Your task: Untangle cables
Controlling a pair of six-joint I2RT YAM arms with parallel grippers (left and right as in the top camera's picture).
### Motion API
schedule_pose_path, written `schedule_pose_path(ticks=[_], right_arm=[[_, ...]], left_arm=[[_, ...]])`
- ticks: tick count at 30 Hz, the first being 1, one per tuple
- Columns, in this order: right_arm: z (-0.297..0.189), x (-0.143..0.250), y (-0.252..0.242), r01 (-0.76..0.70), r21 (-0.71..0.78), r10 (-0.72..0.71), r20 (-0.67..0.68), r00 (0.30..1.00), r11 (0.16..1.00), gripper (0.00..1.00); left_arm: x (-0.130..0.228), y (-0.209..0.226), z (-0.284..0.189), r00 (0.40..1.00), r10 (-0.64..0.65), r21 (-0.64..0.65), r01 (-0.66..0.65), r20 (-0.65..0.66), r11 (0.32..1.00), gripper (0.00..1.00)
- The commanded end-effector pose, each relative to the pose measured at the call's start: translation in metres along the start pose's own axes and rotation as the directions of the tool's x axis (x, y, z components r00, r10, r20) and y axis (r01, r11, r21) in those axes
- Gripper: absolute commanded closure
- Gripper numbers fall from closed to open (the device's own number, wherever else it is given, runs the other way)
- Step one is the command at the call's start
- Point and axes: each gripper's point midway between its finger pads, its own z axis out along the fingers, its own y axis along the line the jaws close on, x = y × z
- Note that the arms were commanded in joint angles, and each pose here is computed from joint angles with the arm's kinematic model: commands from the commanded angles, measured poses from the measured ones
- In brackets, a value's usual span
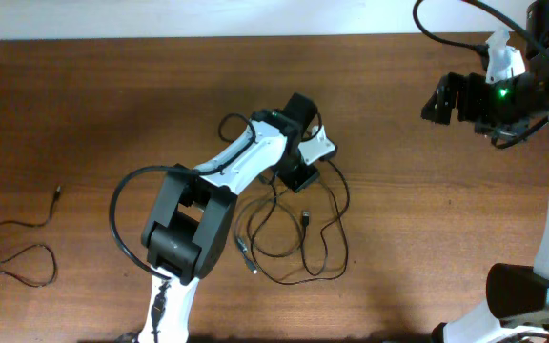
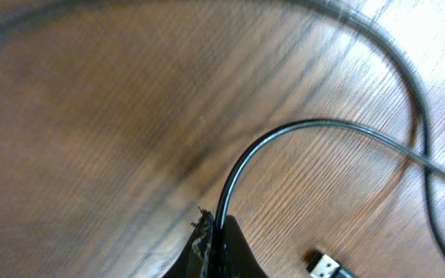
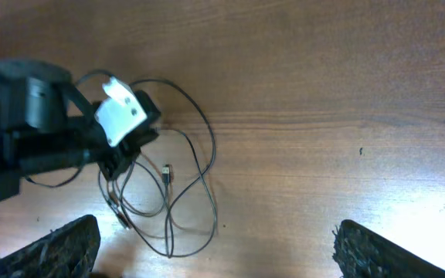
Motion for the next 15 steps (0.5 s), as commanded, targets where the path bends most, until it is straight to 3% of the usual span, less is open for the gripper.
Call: schedule_pose_path(ticks=[1, 3, 6, 12, 15], right_arm=[[-0.003, 0.003, 0.001, 0.018, 0.007, -0.018, 0.004, 1.000, 1.000, 0.02], [-0.003, 0.003, 0.001, 0.018, 0.007, -0.018, 0.004, 1.000, 1.000, 0.02], [-0.003, 0.003, 0.001, 0.018, 0.007, -0.018, 0.004, 1.000, 1.000, 0.02], [-0.003, 0.003, 0.001, 0.019, 0.007, -0.019, 0.004, 1.000, 1.000, 0.02], [-0.003, 0.003, 0.001, 0.019, 0.007, -0.019, 0.004, 1.000, 1.000, 0.02]], left_arm=[[-0.053, -0.003, -0.084, 0.987, -0.005, -0.047, 0.012, 0.158, 0.999, 1.00], [-0.081, -0.010, -0.147, 0.961, 0.037, -0.093, -0.012, 0.273, 0.996, 1.00], [-0.094, -0.023, -0.222, 0.915, 0.077, -0.145, -0.021, 0.395, 0.989, 1.00], [-0.080, -0.044, -0.334, 0.804, 0.151, -0.241, -0.010, 0.575, 0.970, 1.00], [-0.076, -0.055, -0.389, 0.705, 0.184, -0.285, 0.026, 0.685, 0.958, 1.00]])
